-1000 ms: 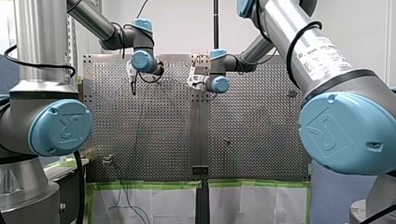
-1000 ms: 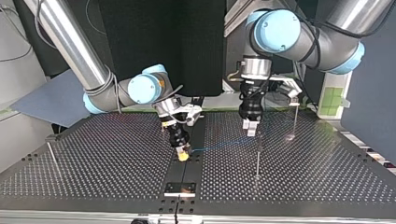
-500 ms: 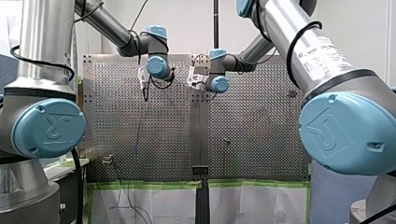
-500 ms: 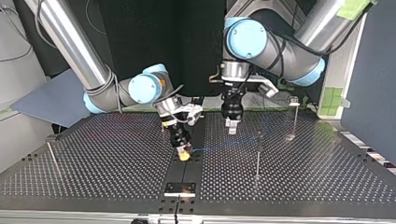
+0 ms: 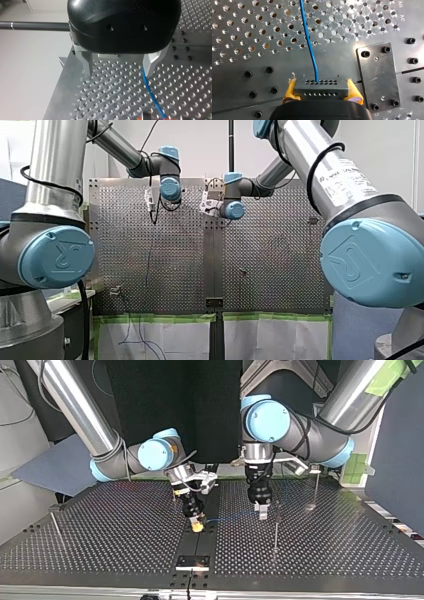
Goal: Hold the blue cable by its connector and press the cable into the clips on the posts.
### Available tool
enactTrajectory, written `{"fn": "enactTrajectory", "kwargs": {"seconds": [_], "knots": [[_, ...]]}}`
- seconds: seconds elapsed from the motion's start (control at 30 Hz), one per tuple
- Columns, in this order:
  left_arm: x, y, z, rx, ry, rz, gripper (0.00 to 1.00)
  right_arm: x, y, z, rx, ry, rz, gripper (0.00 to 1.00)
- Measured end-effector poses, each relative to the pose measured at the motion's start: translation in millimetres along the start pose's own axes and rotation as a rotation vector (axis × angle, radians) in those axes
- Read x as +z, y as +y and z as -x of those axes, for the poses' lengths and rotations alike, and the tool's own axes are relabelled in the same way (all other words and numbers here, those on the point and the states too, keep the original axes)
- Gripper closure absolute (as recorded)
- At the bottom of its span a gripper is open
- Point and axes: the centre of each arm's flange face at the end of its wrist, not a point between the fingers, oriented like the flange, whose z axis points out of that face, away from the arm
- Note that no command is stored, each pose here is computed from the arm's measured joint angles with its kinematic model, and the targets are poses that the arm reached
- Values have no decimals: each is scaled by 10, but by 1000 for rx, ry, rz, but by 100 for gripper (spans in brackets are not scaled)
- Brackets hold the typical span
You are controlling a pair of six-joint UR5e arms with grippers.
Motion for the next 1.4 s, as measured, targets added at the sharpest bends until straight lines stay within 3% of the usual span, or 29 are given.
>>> {"fn": "enactTrajectory", "kwargs": {"seconds": [0.17, 0.43, 0.7, 0.9, 1.17, 1.4], "knots": [[87, 64, 13, -2, -11, -12, 0, 2, 21, -2, 0, 0, 3, 100], [85, 8, 20, -13, -22, -41, 0, 6, 35, -7, 0, 3, 5, 100], [99, -84, -251, 12, 18, -45, 0, 7, 35, -7, 0, 4, 5, 100], [100, -126, -314, 15, 19, -52, 0, 7, 38, -6, 0, 4, 5, 100], [113, -149, -287, 6, 3, -70, 0, 10, 49, -1, -1, 4, 6, 100], [40, -137, -85, -24, -15, -76, 0, 17, 111, -12, -2, 7, 14, 100]]}}
